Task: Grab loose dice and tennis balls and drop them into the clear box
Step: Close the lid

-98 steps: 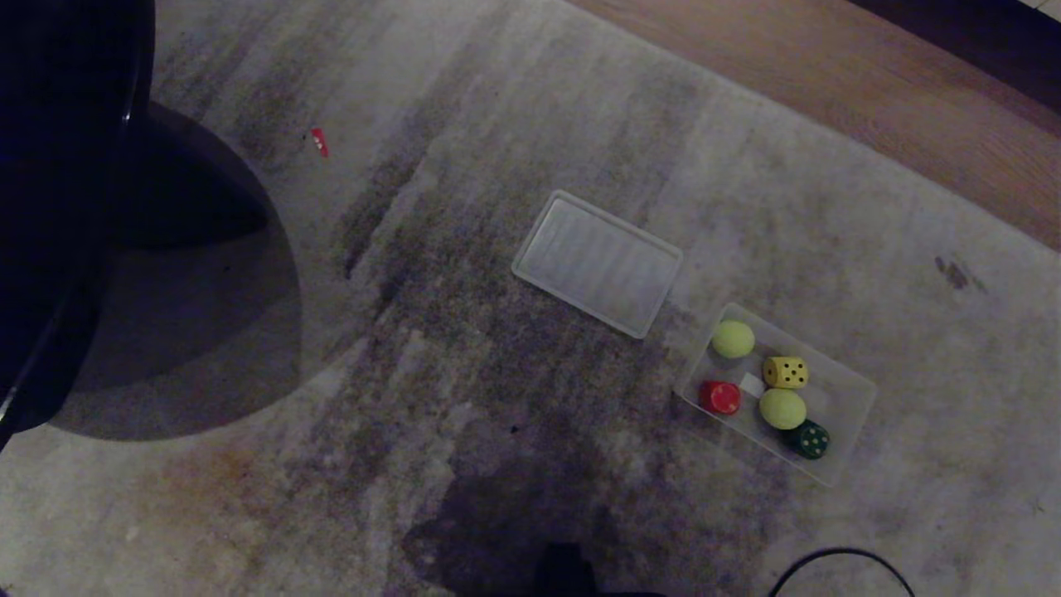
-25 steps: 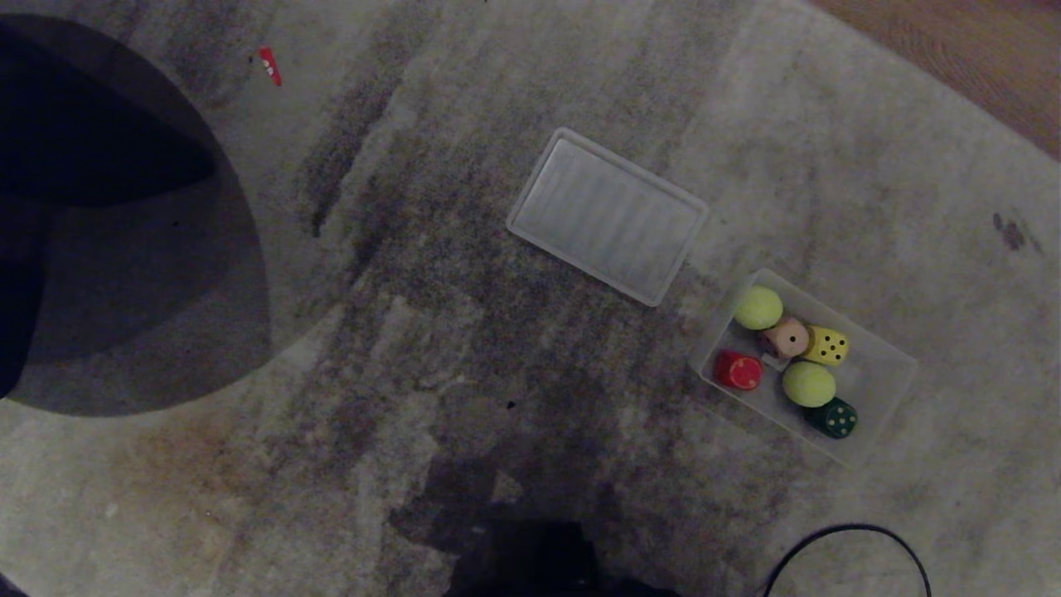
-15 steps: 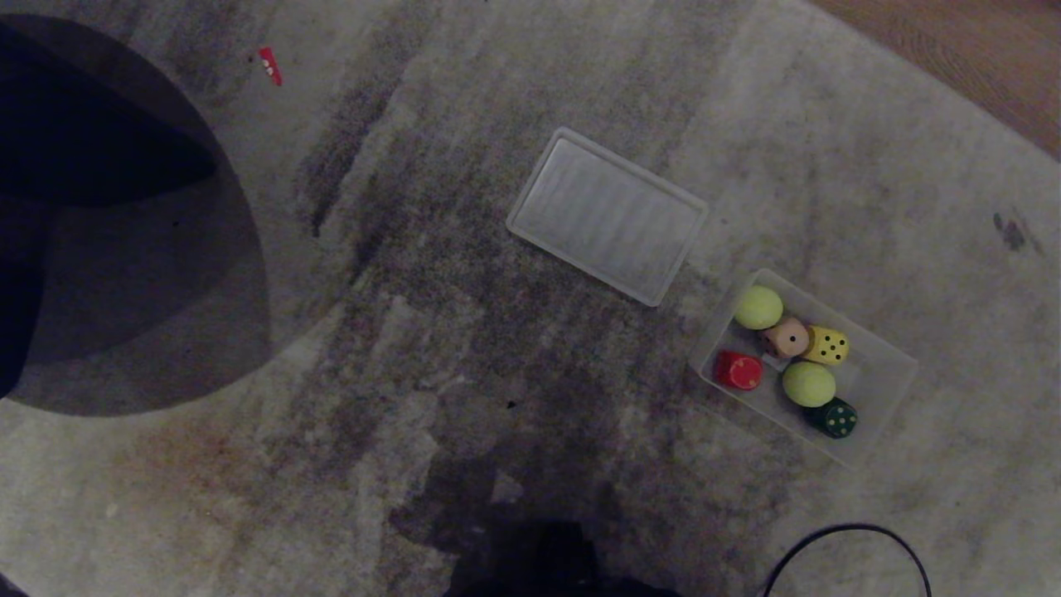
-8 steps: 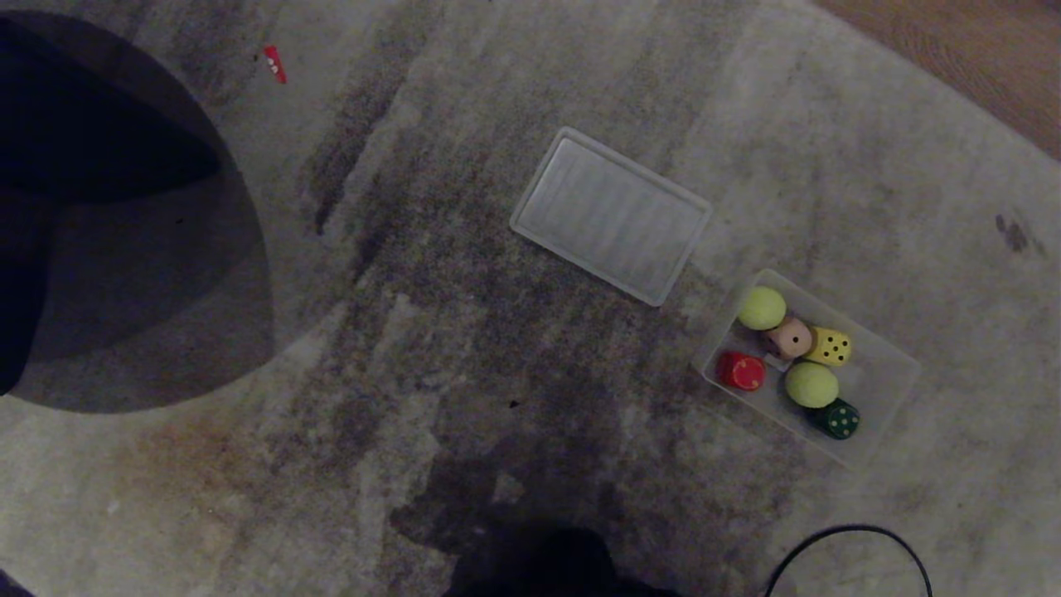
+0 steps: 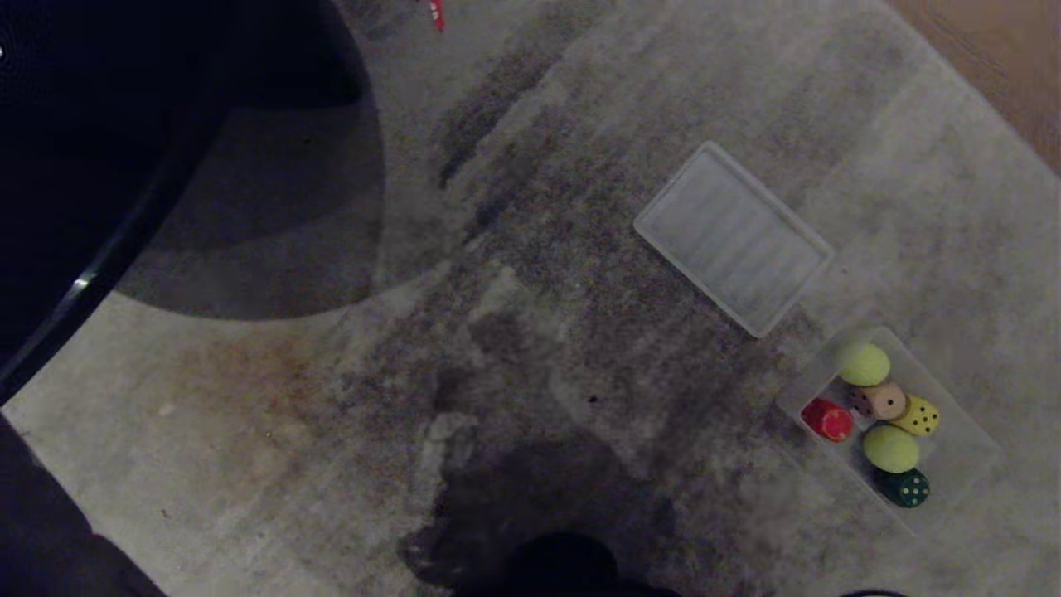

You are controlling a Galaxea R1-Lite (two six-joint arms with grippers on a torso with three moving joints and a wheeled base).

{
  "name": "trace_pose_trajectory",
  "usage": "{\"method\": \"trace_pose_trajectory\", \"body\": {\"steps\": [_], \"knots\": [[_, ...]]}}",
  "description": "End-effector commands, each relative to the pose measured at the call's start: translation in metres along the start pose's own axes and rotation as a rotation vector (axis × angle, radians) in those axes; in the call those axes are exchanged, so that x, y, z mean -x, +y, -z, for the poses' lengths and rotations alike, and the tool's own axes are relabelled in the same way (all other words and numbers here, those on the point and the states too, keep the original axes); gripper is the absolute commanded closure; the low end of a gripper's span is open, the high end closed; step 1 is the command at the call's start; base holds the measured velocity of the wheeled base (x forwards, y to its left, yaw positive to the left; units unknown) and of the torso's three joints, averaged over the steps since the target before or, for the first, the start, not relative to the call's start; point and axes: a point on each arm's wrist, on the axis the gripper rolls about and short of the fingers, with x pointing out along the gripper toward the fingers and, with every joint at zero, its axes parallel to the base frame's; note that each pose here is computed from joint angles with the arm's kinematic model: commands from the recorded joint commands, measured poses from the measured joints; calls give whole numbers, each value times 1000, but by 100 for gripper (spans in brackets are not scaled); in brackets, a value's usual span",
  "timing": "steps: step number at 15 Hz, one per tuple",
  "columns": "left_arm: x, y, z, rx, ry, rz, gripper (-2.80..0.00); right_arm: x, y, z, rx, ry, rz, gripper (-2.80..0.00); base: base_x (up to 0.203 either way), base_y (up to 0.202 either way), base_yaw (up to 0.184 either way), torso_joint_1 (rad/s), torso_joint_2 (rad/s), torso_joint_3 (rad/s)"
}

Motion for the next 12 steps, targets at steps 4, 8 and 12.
{"method": "trace_pose_trajectory", "body": {"steps": [4,8,12], "knots": [[0,0,0,0,2,0,0,0,0,0,-1,3,-1,0,0,-8,156,5,3,2],[0,0,0,0,2,0,0,0,0,0,-1,3,-1,0,-1,1,43,1,1,2],[0,0,0,0,2,0,0,0,0,0,-2,4,-1,0,0,0,0,0,0,0]]}}
